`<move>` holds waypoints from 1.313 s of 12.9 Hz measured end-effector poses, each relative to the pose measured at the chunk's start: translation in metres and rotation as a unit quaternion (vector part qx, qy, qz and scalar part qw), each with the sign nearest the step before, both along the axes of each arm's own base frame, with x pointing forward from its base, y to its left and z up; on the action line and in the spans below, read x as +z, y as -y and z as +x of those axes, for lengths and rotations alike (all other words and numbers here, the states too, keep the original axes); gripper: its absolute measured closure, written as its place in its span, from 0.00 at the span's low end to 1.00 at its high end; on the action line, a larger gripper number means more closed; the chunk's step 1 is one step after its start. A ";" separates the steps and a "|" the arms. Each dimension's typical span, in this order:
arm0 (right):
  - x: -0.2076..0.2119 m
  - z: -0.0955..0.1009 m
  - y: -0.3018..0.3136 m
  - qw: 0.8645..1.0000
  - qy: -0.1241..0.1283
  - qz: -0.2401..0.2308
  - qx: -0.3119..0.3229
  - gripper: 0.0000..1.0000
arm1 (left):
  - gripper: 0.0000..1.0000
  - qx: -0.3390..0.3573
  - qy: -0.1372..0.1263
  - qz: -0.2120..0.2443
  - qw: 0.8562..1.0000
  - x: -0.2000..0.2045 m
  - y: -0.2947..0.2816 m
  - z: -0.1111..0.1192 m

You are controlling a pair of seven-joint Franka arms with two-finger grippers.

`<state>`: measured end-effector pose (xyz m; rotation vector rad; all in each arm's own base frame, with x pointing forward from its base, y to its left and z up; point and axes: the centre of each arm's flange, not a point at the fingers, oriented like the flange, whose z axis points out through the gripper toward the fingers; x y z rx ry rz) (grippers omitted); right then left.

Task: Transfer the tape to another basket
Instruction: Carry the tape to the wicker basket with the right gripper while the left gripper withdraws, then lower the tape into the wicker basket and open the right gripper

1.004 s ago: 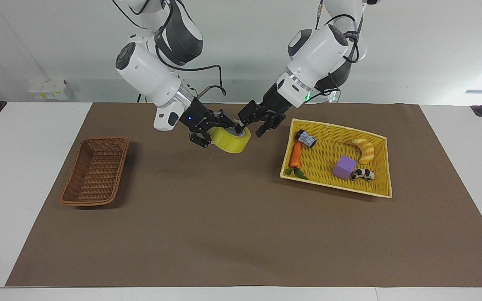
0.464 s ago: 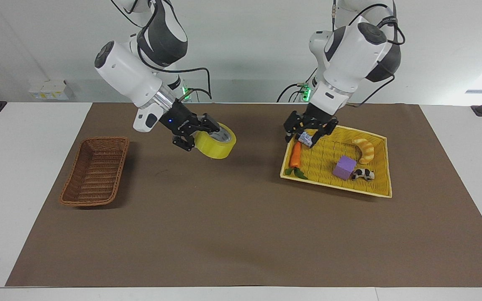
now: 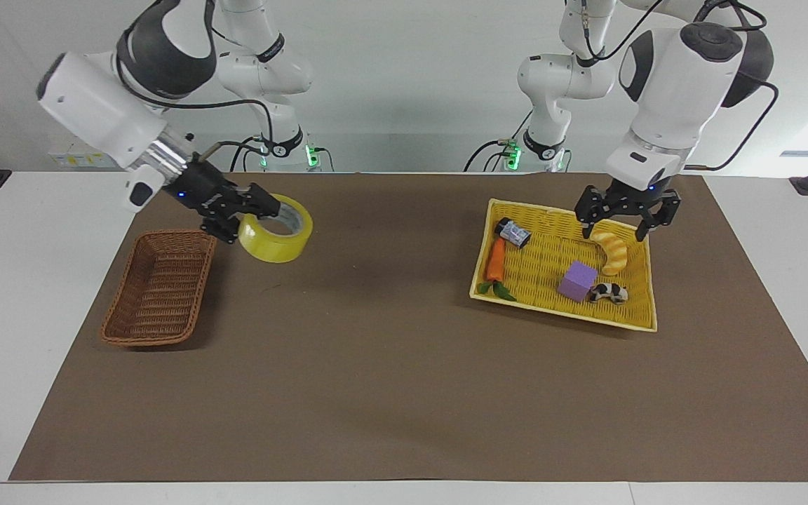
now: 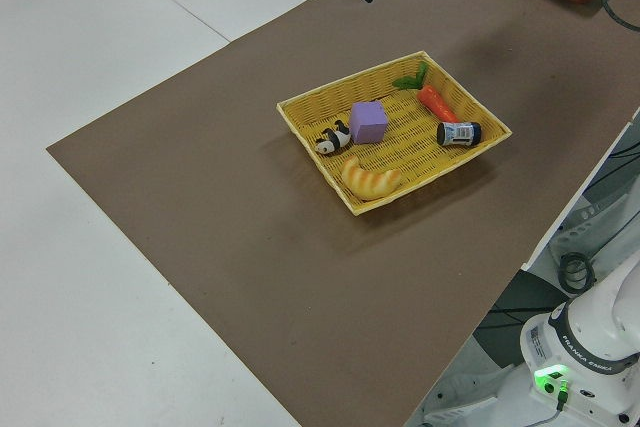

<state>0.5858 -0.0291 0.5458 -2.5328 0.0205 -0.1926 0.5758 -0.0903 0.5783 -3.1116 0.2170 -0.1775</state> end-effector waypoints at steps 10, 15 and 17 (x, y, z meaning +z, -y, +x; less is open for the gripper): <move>-0.167 -0.023 0.188 0.994 -0.088 -0.024 -0.067 1.00 | 0.00 0.046 0.018 -0.019 0.999 0.054 -0.089 -0.028; -0.204 -0.041 0.227 0.996 -0.078 -0.018 -0.041 1.00 | 0.00 0.003 -0.002 0.006 1.000 0.057 -0.093 -0.021; -0.208 -0.041 0.225 0.996 -0.080 -0.017 -0.040 1.00 | 0.00 0.009 -0.003 0.004 1.000 0.055 -0.087 -0.018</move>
